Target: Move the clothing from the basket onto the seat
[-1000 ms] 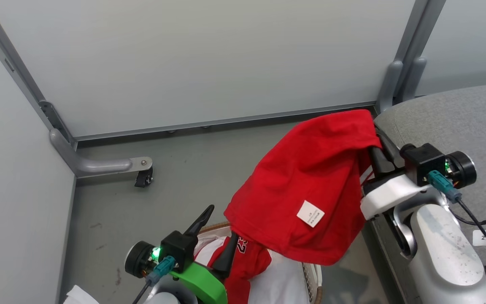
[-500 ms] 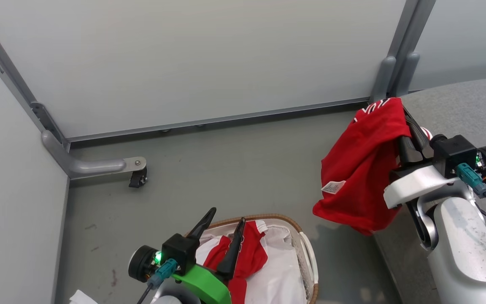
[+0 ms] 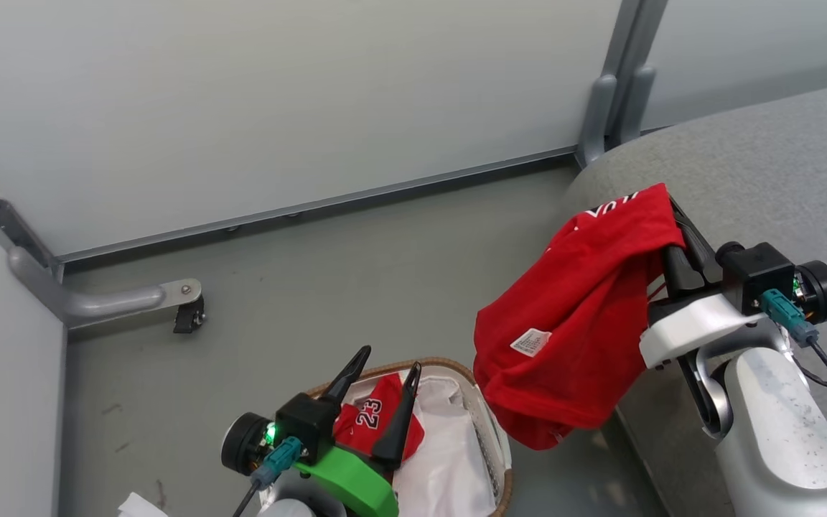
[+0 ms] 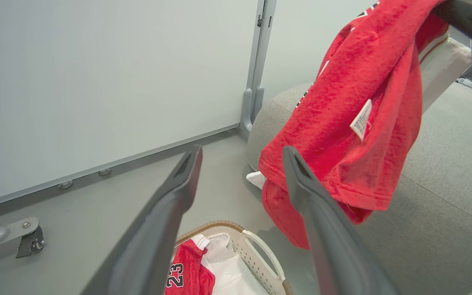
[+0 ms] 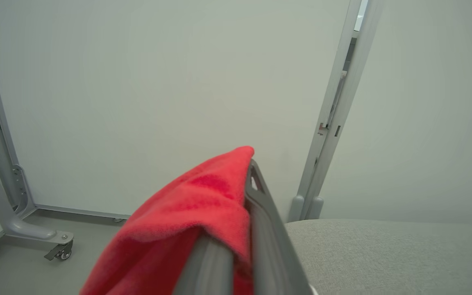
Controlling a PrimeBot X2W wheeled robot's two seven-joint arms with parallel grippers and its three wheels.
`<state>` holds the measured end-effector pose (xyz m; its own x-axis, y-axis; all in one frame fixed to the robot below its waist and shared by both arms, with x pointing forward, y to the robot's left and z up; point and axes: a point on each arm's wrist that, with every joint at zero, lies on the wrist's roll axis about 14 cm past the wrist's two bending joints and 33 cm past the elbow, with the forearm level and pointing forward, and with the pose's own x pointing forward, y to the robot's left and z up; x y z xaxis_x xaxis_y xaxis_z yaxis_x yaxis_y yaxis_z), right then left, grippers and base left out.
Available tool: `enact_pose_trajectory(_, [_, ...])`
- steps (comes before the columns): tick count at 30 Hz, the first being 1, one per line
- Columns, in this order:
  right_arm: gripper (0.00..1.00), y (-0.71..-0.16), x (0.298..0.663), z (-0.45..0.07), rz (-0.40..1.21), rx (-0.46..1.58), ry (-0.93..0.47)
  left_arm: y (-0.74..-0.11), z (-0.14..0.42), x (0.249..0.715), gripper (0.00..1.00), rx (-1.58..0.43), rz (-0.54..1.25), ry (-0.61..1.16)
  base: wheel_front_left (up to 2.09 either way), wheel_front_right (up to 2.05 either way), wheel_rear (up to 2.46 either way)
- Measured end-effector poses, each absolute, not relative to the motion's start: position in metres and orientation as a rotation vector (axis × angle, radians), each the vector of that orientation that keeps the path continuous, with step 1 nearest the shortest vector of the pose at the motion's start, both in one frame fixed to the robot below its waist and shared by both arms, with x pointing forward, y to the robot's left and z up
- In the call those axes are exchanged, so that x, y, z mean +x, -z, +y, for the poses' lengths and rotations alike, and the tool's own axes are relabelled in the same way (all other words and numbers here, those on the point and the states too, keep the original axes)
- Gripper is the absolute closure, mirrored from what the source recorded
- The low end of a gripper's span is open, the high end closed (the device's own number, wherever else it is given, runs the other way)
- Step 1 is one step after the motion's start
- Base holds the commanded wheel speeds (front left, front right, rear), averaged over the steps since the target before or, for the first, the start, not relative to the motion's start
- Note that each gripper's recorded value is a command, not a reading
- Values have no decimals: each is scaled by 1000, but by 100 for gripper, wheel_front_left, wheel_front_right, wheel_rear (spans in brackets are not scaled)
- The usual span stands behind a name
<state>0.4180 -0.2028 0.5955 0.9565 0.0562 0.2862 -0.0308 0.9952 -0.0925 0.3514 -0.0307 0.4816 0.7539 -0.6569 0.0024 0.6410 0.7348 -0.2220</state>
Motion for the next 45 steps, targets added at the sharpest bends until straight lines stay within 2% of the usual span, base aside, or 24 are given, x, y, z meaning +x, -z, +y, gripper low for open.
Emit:
enact_pose_trajectory(15, [100, -583, 388, -275, -243, -121, 154, -480, -95, 354, 0, -228, 90, 917, 0, 0, 0])
enact_pose_trajectory(21, [100, -580, 393, -296, -225, -141, 206, -473, -106, 361, 0, -241, 102, 958, 0, 0, 0])
enact_pose_trajectory(26, [100, -598, 416, -310, -256, -197, 215, -464, -107, 372, 0, -243, 114, 968, 0, 0, 0])
enact_pose_trajectory(33, [100, -661, 463, -356, -370, -335, 278, -438, -94, 402, 0, -226, 139, 939, 0, 0, 0])
enact_pose_trajectory(39, [100, -701, 495, -411, -416, -418, 389, -415, -84, 428, 0, -213, 149, 916, 0, 0, 0])
enact_pose_trajectory(45, [100, -688, 530, -438, -367, -452, 435, -388, -80, 445, 0, -216, 176, 908, 0, 0, 0])
